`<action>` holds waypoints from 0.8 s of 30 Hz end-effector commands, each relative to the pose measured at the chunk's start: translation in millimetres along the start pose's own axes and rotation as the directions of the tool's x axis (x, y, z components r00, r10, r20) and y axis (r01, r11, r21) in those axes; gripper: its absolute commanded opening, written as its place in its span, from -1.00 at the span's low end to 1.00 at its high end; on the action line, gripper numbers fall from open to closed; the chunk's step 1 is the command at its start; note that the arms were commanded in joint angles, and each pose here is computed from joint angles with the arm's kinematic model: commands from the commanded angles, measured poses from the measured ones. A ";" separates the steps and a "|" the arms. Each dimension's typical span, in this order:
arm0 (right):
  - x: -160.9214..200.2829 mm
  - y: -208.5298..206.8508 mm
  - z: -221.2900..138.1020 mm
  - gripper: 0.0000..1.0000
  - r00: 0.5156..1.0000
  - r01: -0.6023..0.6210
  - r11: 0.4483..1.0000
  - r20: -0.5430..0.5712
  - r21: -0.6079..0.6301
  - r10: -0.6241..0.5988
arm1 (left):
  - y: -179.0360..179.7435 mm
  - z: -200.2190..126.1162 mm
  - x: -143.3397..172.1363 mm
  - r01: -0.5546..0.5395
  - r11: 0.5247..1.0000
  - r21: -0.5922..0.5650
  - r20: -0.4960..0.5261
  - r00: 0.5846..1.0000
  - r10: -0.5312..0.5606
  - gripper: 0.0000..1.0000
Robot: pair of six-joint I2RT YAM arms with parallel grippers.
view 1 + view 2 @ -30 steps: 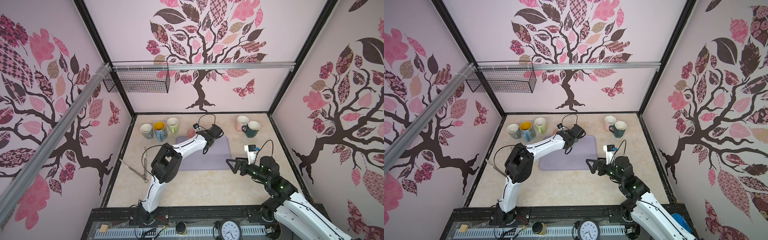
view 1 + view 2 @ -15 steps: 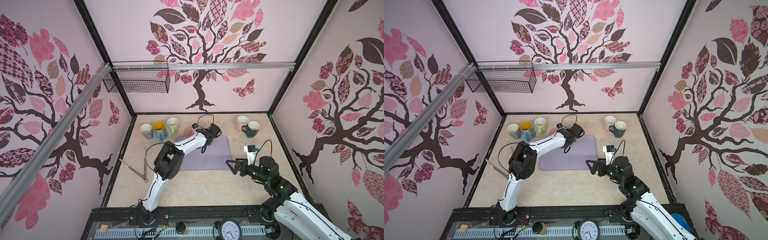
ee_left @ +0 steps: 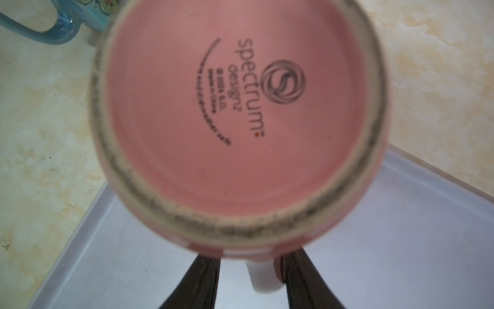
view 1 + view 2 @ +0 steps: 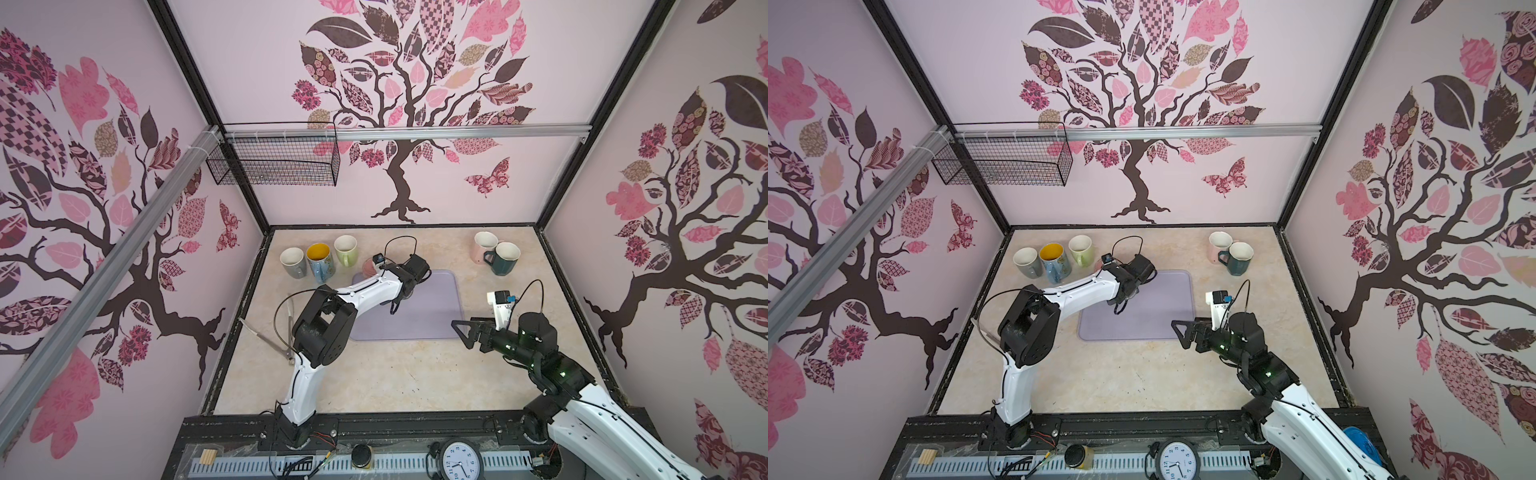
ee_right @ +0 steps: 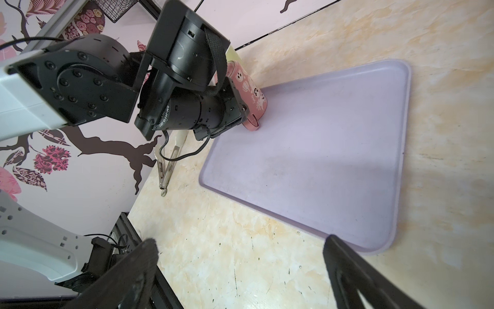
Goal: Turn the mug right side up
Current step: Pick up the mug from the tray.
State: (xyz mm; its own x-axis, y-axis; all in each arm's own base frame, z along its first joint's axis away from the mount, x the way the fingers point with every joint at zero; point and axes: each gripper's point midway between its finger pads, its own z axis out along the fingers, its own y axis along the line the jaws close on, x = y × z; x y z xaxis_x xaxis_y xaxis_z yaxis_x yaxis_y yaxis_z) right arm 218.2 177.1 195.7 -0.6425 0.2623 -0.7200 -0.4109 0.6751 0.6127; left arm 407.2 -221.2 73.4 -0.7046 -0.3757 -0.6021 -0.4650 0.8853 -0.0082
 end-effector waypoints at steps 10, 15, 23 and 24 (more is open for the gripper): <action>0.6 5.9 2.5 0.99 1.000 -0.020 0.999 -0.011 -0.032 0.020 | 17.3 6.8 -10.7 0.010 1.000 -0.015 -0.005 1.000 -0.010 -0.41; 2.6 3.8 3.7 0.99 1.000 -0.026 0.999 -0.017 -0.026 0.026 | 17.7 7.3 -13.6 0.002 1.000 -0.011 -0.002 1.000 -0.002 -0.54; 4.9 0.8 6.1 0.99 0.999 -0.039 0.999 -0.020 -0.020 0.039 | 14.0 8.6 -12.2 -0.017 1.000 0.021 -0.004 1.000 0.017 -0.75; 5.4 0.4 6.5 0.99 0.999 -0.041 0.999 -0.023 -0.019 0.041 | 13.6 8.7 -11.8 -0.018 1.000 0.026 -0.005 1.000 0.019 -0.75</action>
State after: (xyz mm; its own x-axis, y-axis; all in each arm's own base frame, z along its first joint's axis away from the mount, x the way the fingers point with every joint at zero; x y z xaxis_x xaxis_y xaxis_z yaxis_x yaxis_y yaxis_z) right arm 218.9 181.3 189.1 -0.6728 0.2718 -0.6881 -0.3909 0.6590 0.6425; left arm 414.2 -204.1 69.5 -0.7154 -0.3657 -0.5954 -0.4537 0.8912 -0.0022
